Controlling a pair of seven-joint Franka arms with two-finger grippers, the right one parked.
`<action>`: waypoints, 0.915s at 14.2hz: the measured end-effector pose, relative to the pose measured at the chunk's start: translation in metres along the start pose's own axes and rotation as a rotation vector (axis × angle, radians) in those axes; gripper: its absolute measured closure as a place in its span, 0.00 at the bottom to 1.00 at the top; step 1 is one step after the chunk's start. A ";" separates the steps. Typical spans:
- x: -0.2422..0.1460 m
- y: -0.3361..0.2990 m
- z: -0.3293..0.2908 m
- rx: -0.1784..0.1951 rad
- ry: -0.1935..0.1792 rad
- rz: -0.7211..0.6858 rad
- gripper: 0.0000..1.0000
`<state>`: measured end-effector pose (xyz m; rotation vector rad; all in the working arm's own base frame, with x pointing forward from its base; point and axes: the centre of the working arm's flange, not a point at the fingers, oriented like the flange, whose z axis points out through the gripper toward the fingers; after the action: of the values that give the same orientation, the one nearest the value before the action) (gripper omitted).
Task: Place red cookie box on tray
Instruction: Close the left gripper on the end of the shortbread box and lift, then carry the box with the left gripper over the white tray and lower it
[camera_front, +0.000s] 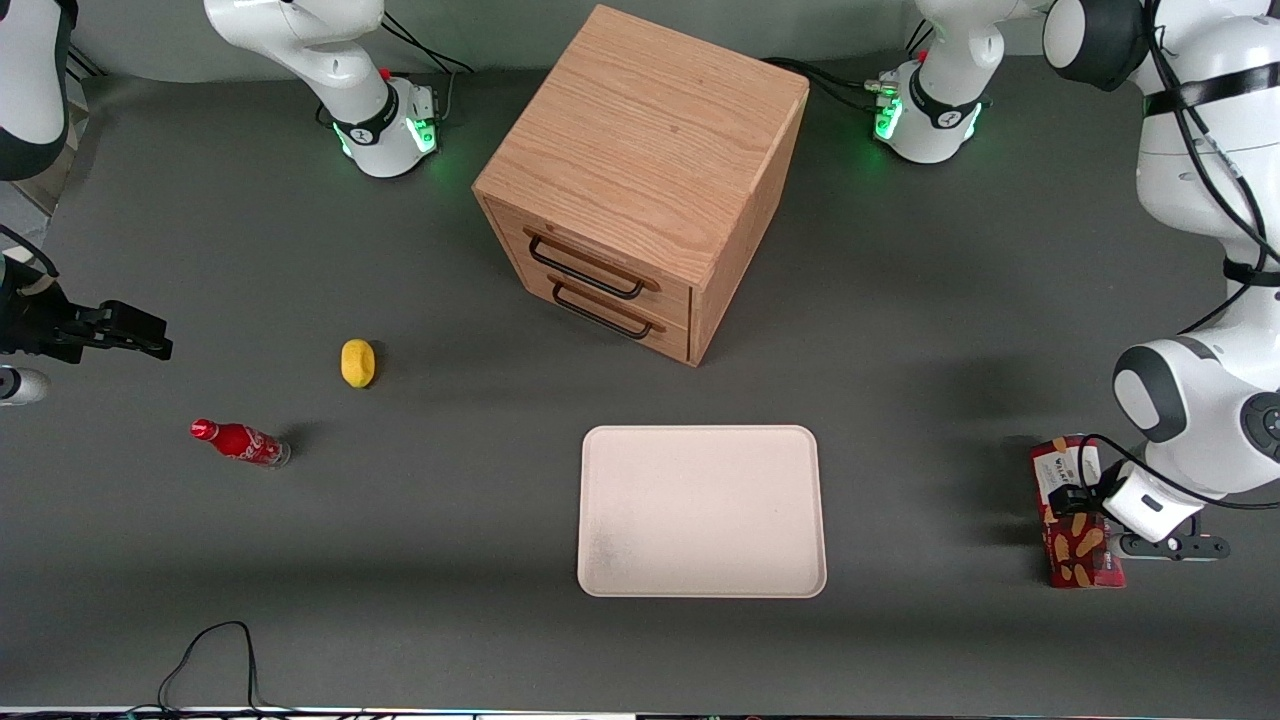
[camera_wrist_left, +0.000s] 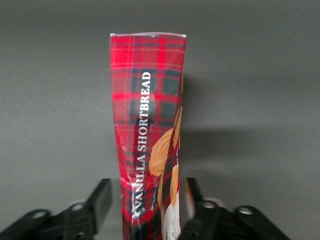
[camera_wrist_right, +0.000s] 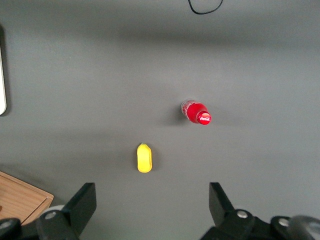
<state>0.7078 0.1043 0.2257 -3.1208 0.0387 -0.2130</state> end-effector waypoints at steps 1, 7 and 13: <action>0.002 0.001 -0.001 0.000 0.004 0.001 0.48; 0.018 0.015 -0.031 -0.012 0.019 0.024 0.96; 0.042 0.123 -0.188 -0.089 -0.098 0.087 0.96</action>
<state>0.7207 -0.0222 0.4158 -3.2042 0.1873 -0.0589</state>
